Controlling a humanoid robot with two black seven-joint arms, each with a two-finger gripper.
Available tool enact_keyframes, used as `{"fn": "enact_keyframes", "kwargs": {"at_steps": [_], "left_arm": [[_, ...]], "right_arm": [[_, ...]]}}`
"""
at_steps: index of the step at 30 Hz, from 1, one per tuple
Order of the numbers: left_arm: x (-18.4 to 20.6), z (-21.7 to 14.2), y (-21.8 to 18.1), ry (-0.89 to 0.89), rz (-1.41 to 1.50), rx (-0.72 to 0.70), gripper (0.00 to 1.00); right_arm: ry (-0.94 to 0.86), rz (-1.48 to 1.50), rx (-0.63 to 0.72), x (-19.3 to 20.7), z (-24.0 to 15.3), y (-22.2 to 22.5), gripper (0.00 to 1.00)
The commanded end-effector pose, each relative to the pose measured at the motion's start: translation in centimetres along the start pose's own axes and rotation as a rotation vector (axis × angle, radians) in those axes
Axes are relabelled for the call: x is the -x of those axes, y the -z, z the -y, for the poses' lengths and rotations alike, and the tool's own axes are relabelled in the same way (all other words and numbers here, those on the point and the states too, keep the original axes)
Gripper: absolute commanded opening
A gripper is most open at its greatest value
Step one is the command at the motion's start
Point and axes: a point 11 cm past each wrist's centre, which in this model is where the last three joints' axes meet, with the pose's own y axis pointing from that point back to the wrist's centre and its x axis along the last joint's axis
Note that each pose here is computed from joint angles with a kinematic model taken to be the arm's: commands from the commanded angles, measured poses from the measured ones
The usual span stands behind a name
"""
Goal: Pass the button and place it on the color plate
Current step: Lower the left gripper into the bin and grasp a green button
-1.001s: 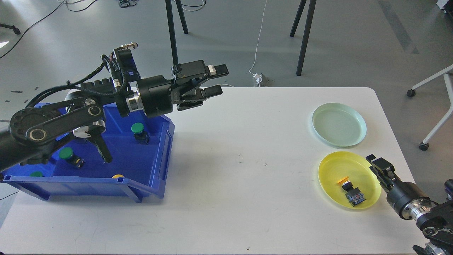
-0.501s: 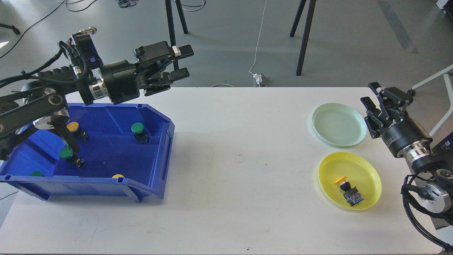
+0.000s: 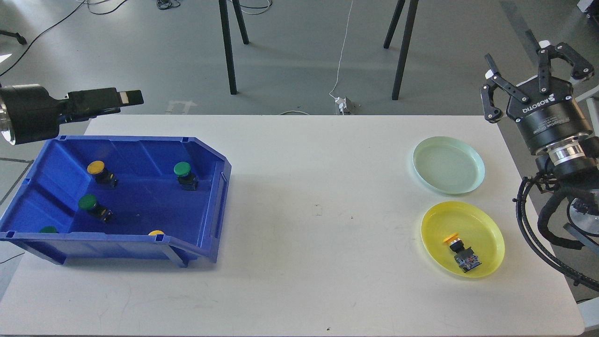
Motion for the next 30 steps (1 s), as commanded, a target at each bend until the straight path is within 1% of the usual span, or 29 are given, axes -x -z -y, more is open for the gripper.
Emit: {"fn": "enact_keyframes", "kwargs": {"at_steps": [1,5,8,13,17,22,26,30], "left_arm": [[1.6,-0.2,2.0,0.12,0.187,-0.132,0.98],[3.7,-0.3,4.3,0.24,0.316,-0.238,0.98],[5.8,-0.8,7.2,0.295,0.286,-0.309,0.98],[7.9,0.7,10.0,0.347,0.238,-0.368,0.98],[9.0,1.6,10.9,0.378,0.223,-0.386,0.98],[9.5,1.9,11.1,0.389,0.219,-0.388,0.97],[10.7,2.2,11.8,0.411,0.198,-0.4,0.97],[10.8,2.4,12.3,0.41,0.189,-0.414,0.97]], "right_arm": [[-0.016,0.003,0.009,-0.5,-0.5,-0.4,0.62],[-0.037,0.004,0.021,-1.1,-1.2,-0.8,0.62],[-0.048,0.007,0.026,-1.4,-1.6,-1.0,0.63],[-0.057,0.008,0.033,-1.8,-2.0,-1.3,0.64],[-0.057,0.008,0.033,-1.8,-2.0,-1.3,0.64],[-0.058,0.008,0.033,-1.8,-2.0,-1.3,0.65],[-0.065,0.01,0.038,-2.0,-2.3,-1.5,0.65],[-0.073,0.013,0.043,-2.2,-2.6,-1.7,0.65]]}}
